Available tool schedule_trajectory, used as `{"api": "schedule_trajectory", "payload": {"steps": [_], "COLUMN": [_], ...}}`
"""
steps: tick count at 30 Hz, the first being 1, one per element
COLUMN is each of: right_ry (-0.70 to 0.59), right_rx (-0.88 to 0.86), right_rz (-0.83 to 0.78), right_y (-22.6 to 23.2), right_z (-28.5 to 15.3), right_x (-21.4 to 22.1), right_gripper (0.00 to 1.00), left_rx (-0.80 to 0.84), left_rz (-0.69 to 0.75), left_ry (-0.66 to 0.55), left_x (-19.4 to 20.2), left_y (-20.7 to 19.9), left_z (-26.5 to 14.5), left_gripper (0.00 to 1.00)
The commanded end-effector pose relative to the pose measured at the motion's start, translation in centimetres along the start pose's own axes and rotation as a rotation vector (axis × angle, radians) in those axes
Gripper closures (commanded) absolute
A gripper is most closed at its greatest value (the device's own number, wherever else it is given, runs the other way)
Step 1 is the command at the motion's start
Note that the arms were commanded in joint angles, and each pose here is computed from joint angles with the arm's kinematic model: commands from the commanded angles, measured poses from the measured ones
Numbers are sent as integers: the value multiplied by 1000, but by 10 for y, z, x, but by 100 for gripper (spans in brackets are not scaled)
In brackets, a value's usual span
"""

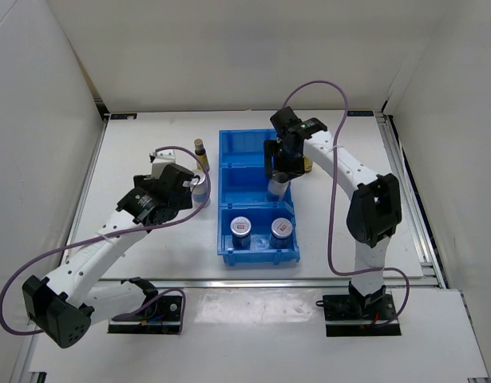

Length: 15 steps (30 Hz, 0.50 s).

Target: Organize the condiment bottles

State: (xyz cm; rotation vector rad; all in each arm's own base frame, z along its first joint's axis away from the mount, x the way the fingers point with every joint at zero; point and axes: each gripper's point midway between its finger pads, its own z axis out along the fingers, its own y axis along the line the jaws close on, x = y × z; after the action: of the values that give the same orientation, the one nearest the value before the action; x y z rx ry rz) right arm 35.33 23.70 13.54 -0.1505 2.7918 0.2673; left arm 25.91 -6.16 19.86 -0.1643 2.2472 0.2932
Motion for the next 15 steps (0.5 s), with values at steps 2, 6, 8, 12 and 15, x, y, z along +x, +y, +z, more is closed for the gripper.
{"api": "schedule_trajectory", "payload": {"steps": [2,6,8,12,15], "right_ry": [-140,-228,-247,-420,-451], "right_rx": [-69,-59,-28,-19,-39], "right_rz": [0,4,18,49,58], "right_y": [20,18,11,-7,-20], "right_z": [-32,-66,-85,-154,-166], "right_x": [-35,-50,-49,-45,-22], "right_gripper": [17,0,0,0,0], "left_rx": [-1,-1,-1,89,197], "left_rz": [-28,-28,-28,-52,-85], "left_ry": [-39,-39,-39,0,-1], "left_x": [-14,-14,-14,-12,-30], "left_y": [2,2,2,-16,-42], "left_z": [-4,-4,-4,-5,-11], "left_gripper": [0,0,0,0,0]}}
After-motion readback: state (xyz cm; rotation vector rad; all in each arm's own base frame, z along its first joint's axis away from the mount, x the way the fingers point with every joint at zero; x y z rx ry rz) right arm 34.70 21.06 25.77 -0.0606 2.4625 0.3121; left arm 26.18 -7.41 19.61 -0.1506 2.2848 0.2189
